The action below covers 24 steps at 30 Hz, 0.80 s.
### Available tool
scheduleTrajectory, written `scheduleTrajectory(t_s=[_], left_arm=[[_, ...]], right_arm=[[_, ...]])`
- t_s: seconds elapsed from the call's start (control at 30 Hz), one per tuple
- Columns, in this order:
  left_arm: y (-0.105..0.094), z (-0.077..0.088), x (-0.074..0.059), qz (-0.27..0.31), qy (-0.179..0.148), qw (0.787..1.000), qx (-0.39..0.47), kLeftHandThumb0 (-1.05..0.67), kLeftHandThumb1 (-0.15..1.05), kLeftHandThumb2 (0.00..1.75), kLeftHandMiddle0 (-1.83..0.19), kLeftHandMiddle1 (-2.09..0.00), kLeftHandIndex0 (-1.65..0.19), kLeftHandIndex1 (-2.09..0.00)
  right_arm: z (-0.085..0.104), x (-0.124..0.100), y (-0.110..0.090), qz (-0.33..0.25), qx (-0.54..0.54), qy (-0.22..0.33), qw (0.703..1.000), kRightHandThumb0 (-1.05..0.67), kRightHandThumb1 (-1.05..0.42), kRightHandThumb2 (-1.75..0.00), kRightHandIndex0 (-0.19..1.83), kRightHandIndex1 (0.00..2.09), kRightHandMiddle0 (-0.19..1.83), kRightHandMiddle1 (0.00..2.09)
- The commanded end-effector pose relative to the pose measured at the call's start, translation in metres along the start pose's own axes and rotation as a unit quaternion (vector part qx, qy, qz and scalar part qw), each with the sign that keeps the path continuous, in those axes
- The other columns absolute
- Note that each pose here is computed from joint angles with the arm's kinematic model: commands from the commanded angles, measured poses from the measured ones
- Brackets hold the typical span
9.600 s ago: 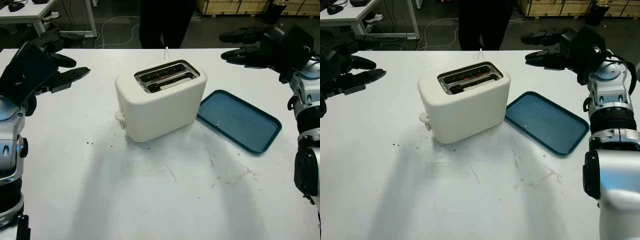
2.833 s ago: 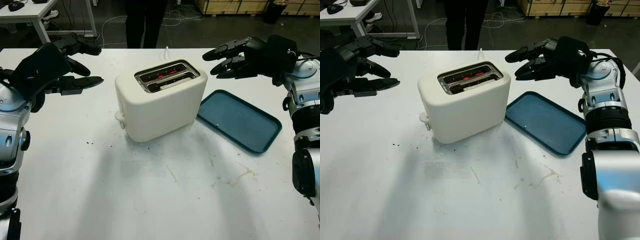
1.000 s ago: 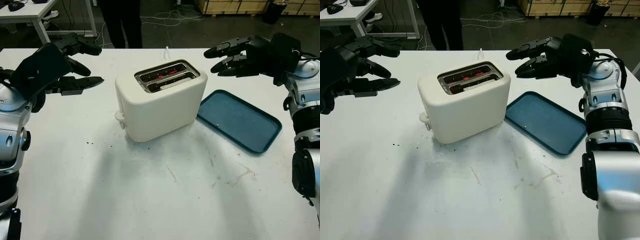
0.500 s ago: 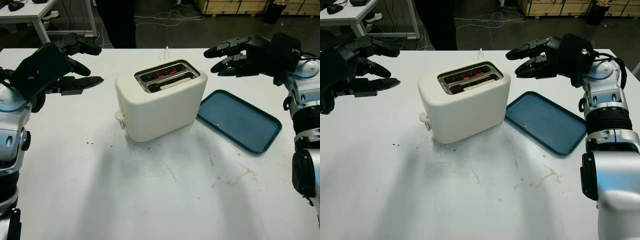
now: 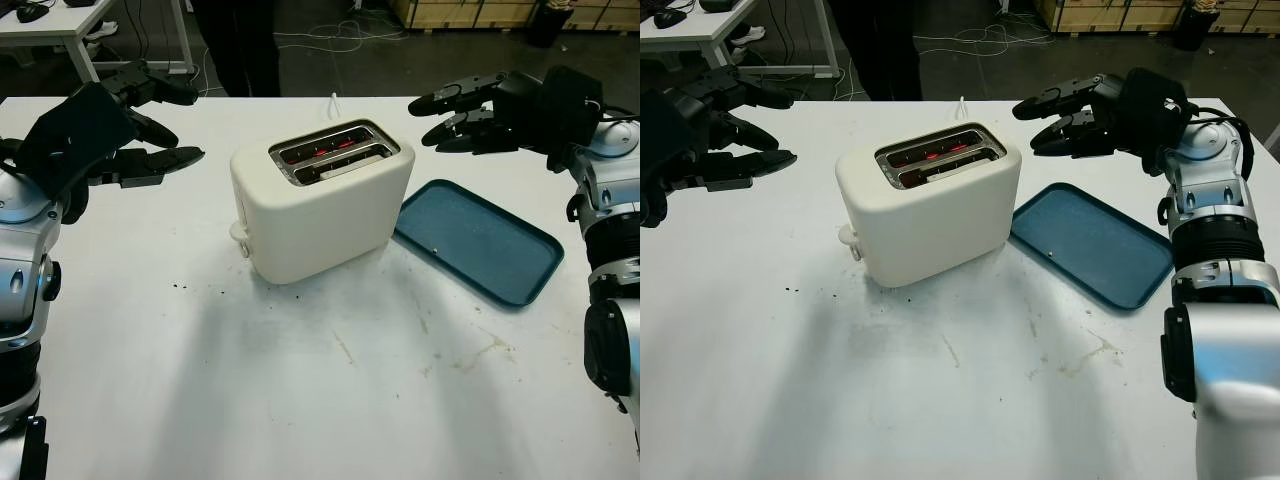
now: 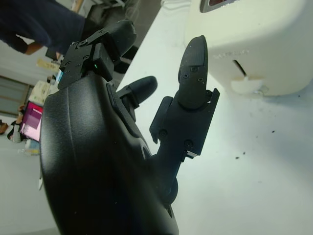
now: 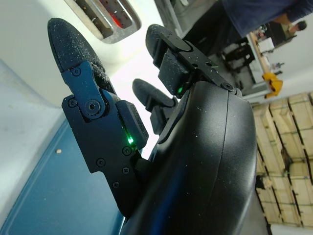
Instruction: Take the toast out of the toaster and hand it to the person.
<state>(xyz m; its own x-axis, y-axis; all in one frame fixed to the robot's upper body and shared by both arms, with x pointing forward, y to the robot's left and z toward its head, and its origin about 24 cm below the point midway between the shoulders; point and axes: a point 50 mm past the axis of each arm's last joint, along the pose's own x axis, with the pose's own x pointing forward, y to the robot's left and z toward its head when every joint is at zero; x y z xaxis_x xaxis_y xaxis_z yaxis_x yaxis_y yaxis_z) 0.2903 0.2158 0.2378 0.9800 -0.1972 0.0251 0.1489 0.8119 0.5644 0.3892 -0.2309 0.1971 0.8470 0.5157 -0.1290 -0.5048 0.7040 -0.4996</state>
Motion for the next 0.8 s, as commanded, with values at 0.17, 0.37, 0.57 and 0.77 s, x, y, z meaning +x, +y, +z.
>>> scheduleTrajectory(t_s=[0.17, 0.37, 0.57, 0.77], left_arm=[[0.003, 0.001, -0.003, 0.015, -0.006, 1.000, 0.013, -0.38, 0.77, 0.35, 0.00, -1.31, -0.04, -0.95], [0.002, 0.002, -0.006, 0.019, -0.004, 1.000, 0.007, -0.38, 0.79, 0.33, 0.00, -1.24, -0.01, -0.92], [0.003, 0.001, -0.010, 0.021, 0.001, 1.000, 0.000, -0.34, 0.82, 0.29, 0.00, -1.06, 0.00, -0.82], [0.004, -0.001, -0.013, 0.021, 0.002, 1.000, 0.000, -0.35, 0.84, 0.27, 0.00, -0.96, 0.00, -0.76]], right_arm=[[-0.002, -0.001, 0.000, -0.015, 0.002, -0.006, 1.000, -0.84, -0.77, -0.01, 0.42, 0.68, 0.71, 0.00], [-0.007, -0.003, 0.001, -0.023, 0.017, -0.010, 1.000, -0.84, -0.77, 0.00, 0.41, 0.65, 0.68, 0.00], [-0.013, -0.007, 0.002, -0.037, 0.029, -0.016, 0.999, -0.86, -0.79, -0.01, 0.38, 0.66, 0.65, 0.00], [-0.016, -0.010, 0.002, -0.042, 0.029, -0.015, 0.999, -0.86, -0.81, -0.01, 0.34, 0.63, 0.60, 0.00]])
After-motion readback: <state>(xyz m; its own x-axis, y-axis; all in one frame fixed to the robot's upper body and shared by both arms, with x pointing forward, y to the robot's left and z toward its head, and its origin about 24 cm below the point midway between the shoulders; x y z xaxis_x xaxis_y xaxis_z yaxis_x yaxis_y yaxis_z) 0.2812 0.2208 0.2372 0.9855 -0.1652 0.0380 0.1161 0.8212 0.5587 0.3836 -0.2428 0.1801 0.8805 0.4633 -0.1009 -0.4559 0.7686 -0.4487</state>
